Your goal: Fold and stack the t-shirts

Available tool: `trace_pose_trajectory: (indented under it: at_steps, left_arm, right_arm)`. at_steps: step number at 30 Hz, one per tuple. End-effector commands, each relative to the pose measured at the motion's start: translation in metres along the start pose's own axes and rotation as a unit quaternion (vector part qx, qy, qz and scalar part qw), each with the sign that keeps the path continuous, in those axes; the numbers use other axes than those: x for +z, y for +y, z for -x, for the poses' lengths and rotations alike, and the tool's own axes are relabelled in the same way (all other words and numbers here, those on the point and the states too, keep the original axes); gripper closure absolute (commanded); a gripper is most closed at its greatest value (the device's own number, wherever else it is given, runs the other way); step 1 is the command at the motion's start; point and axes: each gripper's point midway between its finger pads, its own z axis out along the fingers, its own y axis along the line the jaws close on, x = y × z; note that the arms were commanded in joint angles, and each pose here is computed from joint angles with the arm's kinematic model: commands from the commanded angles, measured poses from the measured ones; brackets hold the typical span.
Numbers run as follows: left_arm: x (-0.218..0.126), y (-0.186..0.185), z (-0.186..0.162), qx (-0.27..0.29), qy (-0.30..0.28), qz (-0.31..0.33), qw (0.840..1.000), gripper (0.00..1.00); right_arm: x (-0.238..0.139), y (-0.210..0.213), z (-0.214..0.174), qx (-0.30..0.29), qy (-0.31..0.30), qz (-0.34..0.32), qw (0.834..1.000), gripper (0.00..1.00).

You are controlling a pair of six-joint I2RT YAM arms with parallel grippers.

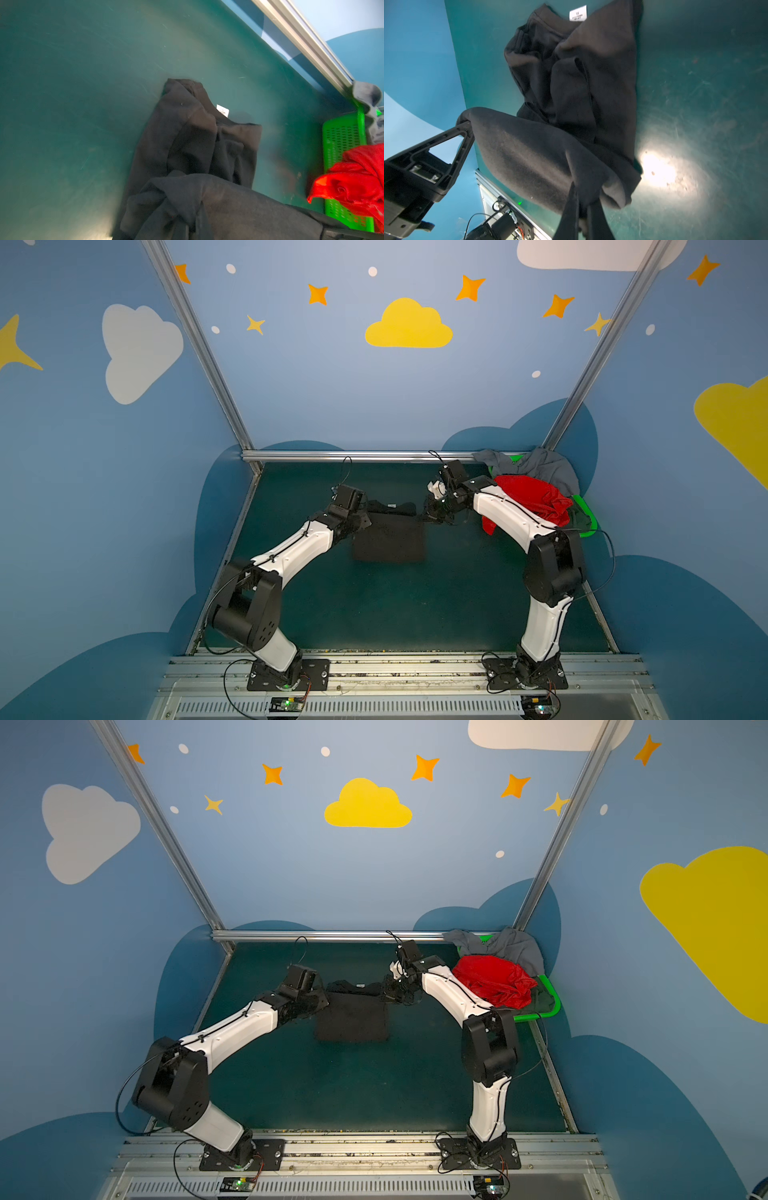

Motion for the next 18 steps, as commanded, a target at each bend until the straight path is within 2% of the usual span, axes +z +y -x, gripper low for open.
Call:
trace_pose_trajectory:
  at_steps: [1, 8, 18]
  left_arm:
    - [0.008, 0.000, 0.013, 0.009, -0.007, 0.006, 1.000, 0.97]
    - [0.034, 0.004, 0.016, 0.003, 0.019, 0.008, 1.000, 0.97]
    - [0.052, 0.004, 0.021, -0.004, 0.029, 0.003, 1.000, 0.97]
  right_arm:
    - [0.004, -0.005, 0.008, 0.004, 0.001, -0.004, 1.000, 1.00]
    - [0.017, -0.014, 0.016, 0.014, 0.007, -0.009, 1.000, 1.00]
    - [0.025, -0.019, 0.033, 0.014, 0.009, -0.016, 1.000, 1.00]
